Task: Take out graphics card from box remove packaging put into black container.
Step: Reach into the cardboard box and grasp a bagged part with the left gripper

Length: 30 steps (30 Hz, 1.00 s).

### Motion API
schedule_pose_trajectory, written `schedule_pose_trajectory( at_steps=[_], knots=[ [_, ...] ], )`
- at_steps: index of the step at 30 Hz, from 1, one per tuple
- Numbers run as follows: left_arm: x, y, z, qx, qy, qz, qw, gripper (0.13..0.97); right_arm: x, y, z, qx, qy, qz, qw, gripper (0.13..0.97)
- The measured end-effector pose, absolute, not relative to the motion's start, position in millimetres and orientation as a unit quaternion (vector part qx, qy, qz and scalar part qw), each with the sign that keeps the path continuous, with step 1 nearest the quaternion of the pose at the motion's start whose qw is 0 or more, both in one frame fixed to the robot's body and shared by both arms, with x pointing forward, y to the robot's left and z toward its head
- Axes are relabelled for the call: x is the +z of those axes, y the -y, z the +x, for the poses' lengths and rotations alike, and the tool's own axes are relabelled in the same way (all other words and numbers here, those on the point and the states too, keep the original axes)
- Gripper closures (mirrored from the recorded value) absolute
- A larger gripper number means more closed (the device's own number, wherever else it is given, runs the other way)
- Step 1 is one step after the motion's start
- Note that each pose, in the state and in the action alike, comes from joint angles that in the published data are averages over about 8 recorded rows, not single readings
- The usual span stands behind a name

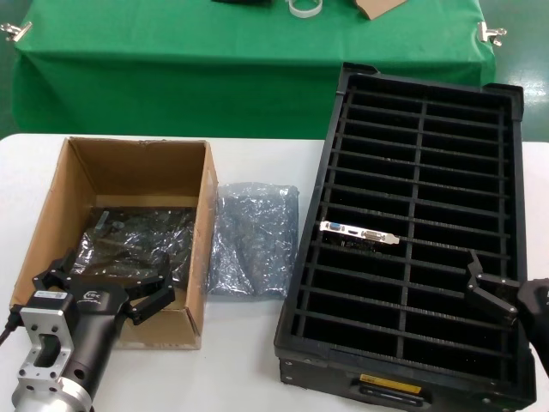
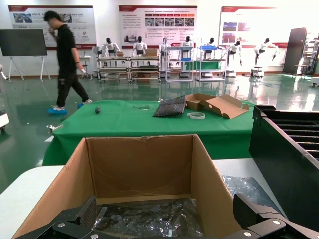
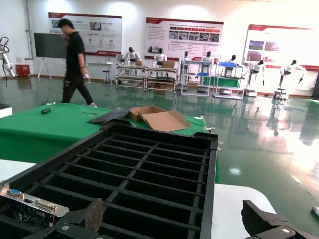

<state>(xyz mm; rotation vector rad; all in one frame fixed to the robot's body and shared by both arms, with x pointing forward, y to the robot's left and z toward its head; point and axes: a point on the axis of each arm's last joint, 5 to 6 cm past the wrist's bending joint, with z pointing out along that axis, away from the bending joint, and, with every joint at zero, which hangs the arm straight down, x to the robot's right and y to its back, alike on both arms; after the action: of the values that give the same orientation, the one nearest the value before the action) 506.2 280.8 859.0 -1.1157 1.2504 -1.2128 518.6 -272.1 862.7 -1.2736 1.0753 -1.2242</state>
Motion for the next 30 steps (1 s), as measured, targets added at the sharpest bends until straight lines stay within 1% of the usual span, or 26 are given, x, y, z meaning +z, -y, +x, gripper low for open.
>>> schedule_pose_trajectory(
  at_steps=[30],
  knots=[
    [859.4, -281.5, 506.2, -0.504, -0.518, -0.464, 0.512, 0.132, 862.7, 272.1, 518.6, -0.509, -0.447, -0.529, 0.511, 0.130]
  ],
)
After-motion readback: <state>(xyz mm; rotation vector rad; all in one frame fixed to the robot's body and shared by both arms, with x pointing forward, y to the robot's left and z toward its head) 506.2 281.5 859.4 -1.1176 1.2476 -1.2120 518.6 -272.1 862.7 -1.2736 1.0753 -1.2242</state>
